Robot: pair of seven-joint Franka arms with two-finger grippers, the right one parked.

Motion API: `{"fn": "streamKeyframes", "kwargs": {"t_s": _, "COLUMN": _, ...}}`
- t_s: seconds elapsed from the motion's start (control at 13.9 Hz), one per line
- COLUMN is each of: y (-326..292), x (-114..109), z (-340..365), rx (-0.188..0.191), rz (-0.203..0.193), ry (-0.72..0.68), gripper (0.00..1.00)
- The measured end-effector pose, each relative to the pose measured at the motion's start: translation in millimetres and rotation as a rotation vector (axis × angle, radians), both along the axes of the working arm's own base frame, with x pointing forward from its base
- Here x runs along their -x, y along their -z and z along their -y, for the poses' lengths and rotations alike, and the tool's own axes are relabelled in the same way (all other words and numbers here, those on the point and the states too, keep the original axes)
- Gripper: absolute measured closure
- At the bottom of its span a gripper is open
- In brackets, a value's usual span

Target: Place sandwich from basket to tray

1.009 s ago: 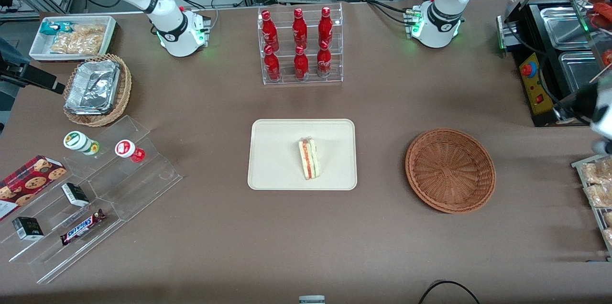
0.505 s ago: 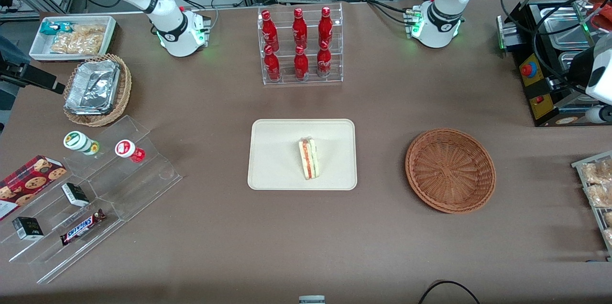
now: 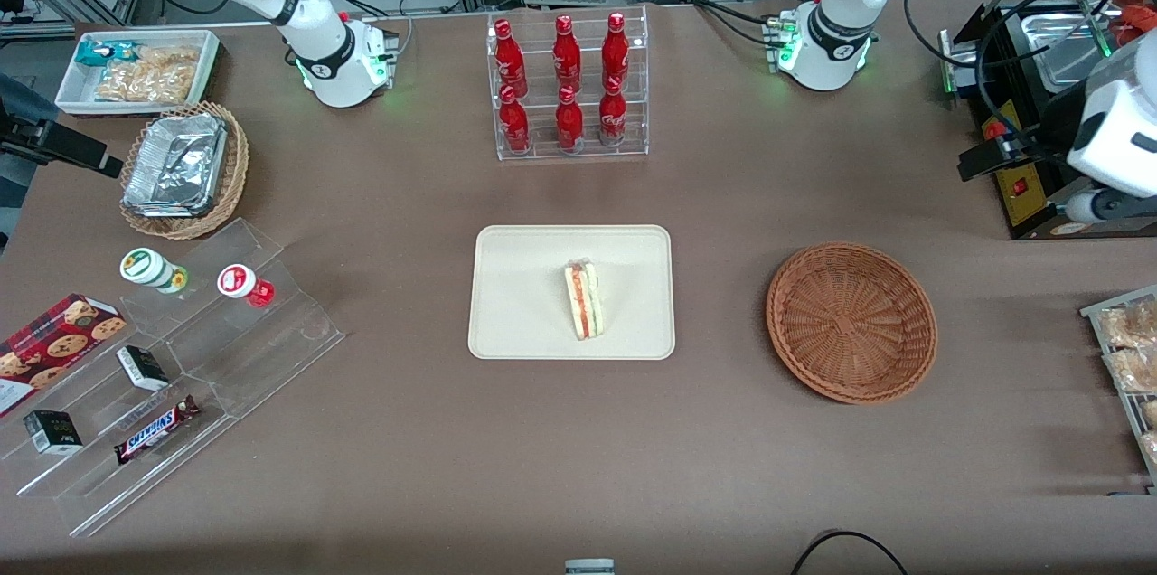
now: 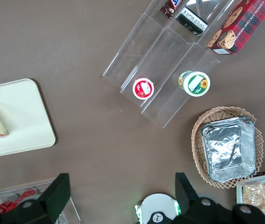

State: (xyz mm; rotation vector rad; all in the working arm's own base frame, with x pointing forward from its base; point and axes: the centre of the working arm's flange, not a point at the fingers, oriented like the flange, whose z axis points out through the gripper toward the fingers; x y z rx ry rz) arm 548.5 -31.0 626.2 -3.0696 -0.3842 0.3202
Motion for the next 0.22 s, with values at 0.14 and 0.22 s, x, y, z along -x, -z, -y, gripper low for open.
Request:
{"fn": "streamKeyframes", "kwargs": {"t_s": 0.14, "y": 0.1, "x": 0.0, "z": -1.5, "rx": 0.004, "rz": -0.001, "ry": -0.003, "gripper": 0.0}}
{"fn": "streamKeyframes", "kwargs": {"t_s": 0.22, "y": 0.7, "x": 0.1, "z": -0.2, "rx": 0.005, "rz": -0.003, "ry": -0.001, "gripper": 0.0}}
